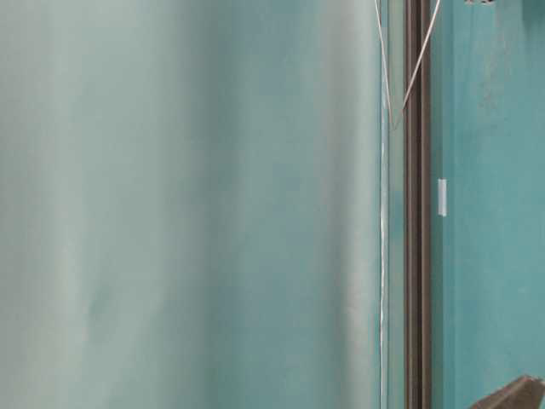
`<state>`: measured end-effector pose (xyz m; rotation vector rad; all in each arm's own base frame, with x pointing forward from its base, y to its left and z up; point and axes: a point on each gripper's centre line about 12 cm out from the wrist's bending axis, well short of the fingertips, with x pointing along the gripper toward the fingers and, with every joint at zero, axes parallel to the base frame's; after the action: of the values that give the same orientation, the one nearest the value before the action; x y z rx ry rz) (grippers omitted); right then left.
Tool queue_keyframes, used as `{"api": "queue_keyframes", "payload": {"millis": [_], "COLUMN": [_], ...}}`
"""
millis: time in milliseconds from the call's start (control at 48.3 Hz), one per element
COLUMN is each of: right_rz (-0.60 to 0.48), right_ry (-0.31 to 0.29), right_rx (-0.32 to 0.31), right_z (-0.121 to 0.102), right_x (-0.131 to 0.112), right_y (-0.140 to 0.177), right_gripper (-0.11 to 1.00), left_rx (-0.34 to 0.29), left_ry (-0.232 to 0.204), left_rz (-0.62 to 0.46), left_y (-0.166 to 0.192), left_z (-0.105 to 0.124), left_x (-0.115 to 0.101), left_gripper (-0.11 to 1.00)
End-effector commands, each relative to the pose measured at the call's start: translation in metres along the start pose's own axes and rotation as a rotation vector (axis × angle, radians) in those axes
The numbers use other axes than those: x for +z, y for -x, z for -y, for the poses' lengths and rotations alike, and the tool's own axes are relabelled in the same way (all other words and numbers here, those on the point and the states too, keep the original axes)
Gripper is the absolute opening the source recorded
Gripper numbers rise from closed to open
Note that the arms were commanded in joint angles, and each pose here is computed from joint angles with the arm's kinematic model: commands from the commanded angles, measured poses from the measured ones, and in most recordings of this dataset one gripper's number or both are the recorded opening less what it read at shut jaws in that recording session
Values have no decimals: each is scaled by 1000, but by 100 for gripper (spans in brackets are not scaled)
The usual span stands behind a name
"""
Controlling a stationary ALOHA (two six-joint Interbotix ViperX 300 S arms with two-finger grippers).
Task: Insert the wire through the hole in the metal fitting.
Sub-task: 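Align the wire tip with the hole in the white bracket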
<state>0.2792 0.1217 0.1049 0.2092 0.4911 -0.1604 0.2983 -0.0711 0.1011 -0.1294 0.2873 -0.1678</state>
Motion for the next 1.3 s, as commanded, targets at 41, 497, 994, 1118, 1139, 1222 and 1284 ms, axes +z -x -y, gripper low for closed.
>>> {"api": "queue_keyframes", "payload": {"millis": [41, 497, 994, 1118, 1139, 1222, 1284], "right_rz": [27, 37, 42, 46, 48, 49, 51], "right_ry": [0, 6, -1, -3, -5, -4, -4], "right_rx": [6, -3, 3, 6, 7, 6, 8], "right_z": [-2, 0, -3, -4, -5, -5, -6], "right_x": [5, 5, 7, 9, 10, 10, 11], "right_y": [2, 2, 1, 0, 1, 0, 0], "right_gripper": [-1, -1, -1, -1, -1, -1, -1], "left_rx": [-10, -14, -25, -25, -25, -25, -24], "left_ry": [1, 0, -7, -7, -7, -7, -7], "left_rz": [23, 24, 54, 55, 55, 54, 52], "left_y": [0, 1, 9, 9, 9, 7, 7], "left_z": [3, 4, 6, 6, 6, 6, 6], "left_x": [4, 5, 14, 14, 14, 14, 14], "left_gripper": [58, 58, 58, 58, 58, 58, 58]}}
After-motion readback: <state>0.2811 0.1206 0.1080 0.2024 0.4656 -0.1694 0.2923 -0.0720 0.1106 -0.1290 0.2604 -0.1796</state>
